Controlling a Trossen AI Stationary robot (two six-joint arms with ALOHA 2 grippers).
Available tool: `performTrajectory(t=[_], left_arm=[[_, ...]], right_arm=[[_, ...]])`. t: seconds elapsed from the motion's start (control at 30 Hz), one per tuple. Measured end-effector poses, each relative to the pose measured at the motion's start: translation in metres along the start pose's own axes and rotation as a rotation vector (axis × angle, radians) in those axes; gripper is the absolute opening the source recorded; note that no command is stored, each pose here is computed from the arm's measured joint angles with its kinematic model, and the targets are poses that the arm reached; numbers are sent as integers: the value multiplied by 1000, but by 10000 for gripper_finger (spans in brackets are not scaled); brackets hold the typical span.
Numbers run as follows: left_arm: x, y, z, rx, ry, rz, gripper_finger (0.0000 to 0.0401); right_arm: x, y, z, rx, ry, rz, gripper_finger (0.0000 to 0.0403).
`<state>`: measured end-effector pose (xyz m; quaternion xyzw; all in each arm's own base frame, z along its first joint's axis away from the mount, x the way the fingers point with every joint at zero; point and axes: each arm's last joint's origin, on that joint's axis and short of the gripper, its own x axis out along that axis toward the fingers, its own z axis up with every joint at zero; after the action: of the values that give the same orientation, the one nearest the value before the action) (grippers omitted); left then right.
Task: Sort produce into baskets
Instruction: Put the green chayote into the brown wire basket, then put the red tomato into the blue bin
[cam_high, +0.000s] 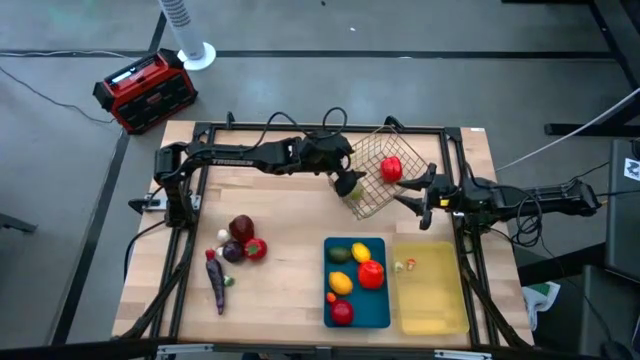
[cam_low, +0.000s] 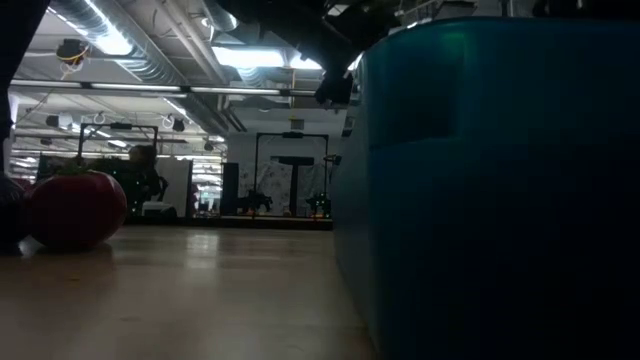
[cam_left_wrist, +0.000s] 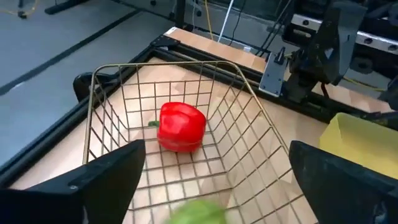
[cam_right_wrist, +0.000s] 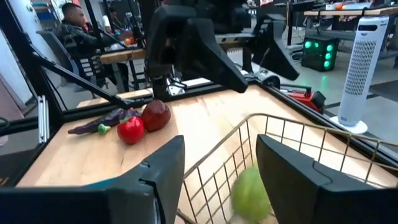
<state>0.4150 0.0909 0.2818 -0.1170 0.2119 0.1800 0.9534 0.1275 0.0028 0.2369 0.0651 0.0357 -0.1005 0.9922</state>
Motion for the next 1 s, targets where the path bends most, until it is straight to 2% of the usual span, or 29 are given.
performTrajectory(t=[0.17, 0.3, 0.4, 0.53, 0.67, 0.77, 0.87, 1.0], left_arm=[[-5, 2, 1, 62, 27, 5, 395], [-28, 3, 3, 160, 120, 12, 393], [-46, 1, -4, 193, 245, 18, 393], [-66, -3, -19, 177, 453, 40, 393], [-85, -4, -42, 191, 730, 88, 393], [-100, -3, -56, 141, 923, 167, 393], [-111, -4, -64, 103, 1049, 238, 392], [-121, -15, -71, 125, 1117, 248, 392]], right_arm=[[0, 0, -2, -7, 23, -3, 198], [0, -1, -4, -10, 37, -5, 198], [0, -1, -5, -12, 44, -6, 198], [0, -1, -4, -11, 44, -6, 198], [0, -1, -4, -11, 44, -6, 198], [0, -1, -4, -10, 44, -6, 198], [0, -1, -4, -10, 44, -6, 198], [0, -1, -4, -9, 44, -6, 198]])
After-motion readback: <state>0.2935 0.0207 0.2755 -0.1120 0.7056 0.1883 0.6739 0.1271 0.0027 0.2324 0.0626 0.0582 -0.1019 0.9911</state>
